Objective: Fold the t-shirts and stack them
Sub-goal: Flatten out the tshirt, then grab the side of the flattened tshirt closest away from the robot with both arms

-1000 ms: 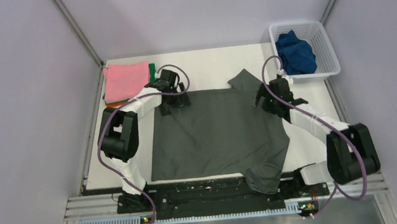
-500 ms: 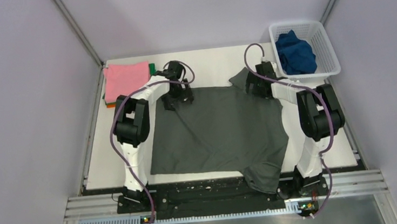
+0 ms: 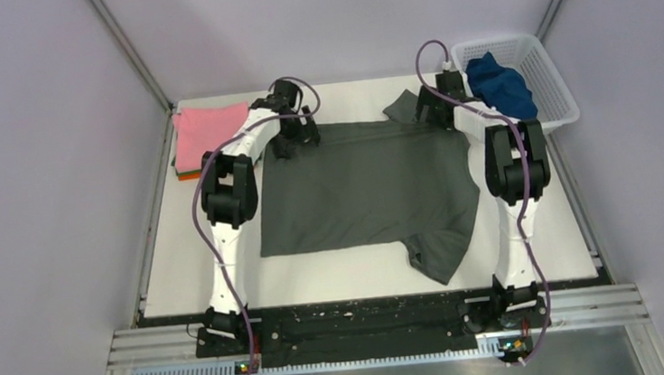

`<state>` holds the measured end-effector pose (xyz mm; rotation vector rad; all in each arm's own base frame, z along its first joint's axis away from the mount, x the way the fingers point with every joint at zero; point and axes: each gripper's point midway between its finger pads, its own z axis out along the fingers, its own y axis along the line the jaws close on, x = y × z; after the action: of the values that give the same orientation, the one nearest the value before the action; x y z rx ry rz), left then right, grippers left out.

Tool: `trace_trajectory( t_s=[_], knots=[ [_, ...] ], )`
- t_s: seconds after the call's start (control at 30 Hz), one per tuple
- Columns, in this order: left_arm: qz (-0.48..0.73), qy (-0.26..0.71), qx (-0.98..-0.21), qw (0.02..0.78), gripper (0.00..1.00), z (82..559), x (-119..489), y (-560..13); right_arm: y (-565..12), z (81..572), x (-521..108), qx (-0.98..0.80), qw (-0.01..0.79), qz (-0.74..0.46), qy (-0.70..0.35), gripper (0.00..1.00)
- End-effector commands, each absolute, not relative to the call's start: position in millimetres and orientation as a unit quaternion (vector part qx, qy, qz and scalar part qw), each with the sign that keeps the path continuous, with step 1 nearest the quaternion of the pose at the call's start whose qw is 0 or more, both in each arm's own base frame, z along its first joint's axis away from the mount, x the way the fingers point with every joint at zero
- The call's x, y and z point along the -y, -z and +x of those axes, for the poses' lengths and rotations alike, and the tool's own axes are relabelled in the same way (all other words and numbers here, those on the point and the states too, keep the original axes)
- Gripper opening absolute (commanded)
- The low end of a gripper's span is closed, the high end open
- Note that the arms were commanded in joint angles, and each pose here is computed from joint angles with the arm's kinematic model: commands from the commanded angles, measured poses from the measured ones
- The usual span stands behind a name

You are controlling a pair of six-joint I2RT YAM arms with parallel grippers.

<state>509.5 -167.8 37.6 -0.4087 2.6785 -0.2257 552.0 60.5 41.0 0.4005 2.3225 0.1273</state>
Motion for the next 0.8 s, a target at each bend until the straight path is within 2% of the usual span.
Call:
trace_trajectory(
  t_s=[0.0, 0.2, 0.3, 0.4, 0.5, 0.63, 0.77],
  knots=[
    [-0.126, 0.094, -0.961, 0.229, 0.99, 529.6, 168.2, -35.7, -47.2, 565.7, -49.8, -0.913, 0.381, 0.139, -0.034, 0.99],
    [-0.105, 0.128, -0.948, 0.271, 0.99, 525.5, 181.5, -100.5, -117.3, 565.1, -62.7, -0.898, 0.422, 0.107, -0.065, 0.99],
    [-0.096, 0.138, -0.944, 0.284, 0.99, 503.3, 186.9, -139.1, -153.5, 547.9, -77.4, -0.889, 0.444, 0.078, -0.078, 0.99],
    [-0.101, 0.116, -0.947, 0.281, 0.99, 446.1, 181.4, -158.2, -183.8, 516.1, -91.3, -0.881, 0.461, 0.057, -0.088, 0.99],
    [-0.121, 0.101, -0.945, 0.286, 0.99, 383.2, 164.8, -149.6, -198.1, 466.0, -99.9, -0.874, 0.474, 0.053, -0.096, 0.99],
    [-0.192, 0.065, -0.942, 0.267, 0.99, 302.5, 121.3, -112.8, -187.8, 386.1, -90.5, -0.859, 0.483, 0.109, -0.127, 0.99],
    [-0.242, 0.043, -0.935, 0.255, 0.98, 250.5, 93.2, -85.6, -170.8, 328.4, -82.0, -0.844, 0.493, 0.143, -0.156, 0.99]
  ],
)
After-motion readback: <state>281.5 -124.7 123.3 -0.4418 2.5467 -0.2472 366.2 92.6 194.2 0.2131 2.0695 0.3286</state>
